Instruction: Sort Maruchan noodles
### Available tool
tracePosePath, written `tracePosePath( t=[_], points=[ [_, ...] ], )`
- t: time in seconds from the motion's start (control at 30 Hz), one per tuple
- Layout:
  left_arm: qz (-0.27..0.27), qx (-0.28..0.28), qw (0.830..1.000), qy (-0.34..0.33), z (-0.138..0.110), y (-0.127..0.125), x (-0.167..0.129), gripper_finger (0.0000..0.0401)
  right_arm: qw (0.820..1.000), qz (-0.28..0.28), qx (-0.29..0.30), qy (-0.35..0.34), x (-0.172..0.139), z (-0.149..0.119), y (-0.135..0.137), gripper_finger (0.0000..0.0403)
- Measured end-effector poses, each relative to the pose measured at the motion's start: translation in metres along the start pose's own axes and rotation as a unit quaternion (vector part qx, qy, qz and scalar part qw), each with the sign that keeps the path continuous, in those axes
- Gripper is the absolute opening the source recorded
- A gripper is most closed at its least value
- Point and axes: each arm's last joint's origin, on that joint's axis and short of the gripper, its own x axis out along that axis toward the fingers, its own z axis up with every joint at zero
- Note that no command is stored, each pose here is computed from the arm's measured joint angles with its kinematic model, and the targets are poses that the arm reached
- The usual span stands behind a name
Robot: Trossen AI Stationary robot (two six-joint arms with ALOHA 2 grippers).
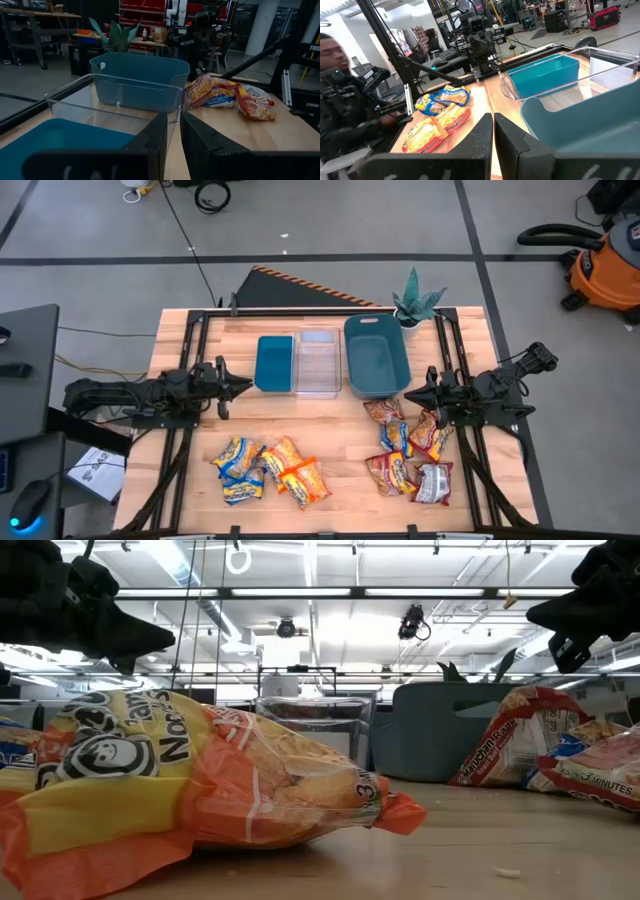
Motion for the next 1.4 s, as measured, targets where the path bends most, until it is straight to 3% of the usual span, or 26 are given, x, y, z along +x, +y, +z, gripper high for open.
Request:
tracePosePath(
  t=[0.9,1.13,1.4],
  points=[
    [0.000,-0.004,1.000,-0.001,0.0002,0.0000,0.0000,0.0057,1.000,0.000,0.000,0.000,0.0000,-0.0001,0.0000,0.0022],
    [-0.009,-0.125,0.992,-0.035,0.0069,-0.0008,-0.0002,0.0057,1.000,0.000,0.000,0.000,0.0001,-0.0001,0.0000,0.0022],
    [-0.018,-0.216,0.975,-0.039,0.0082,-0.0012,-0.0003,0.0057,1.000,0.000,0.000,0.000,0.0000,-0.0001,0.0000,0.0022]
  ],
)
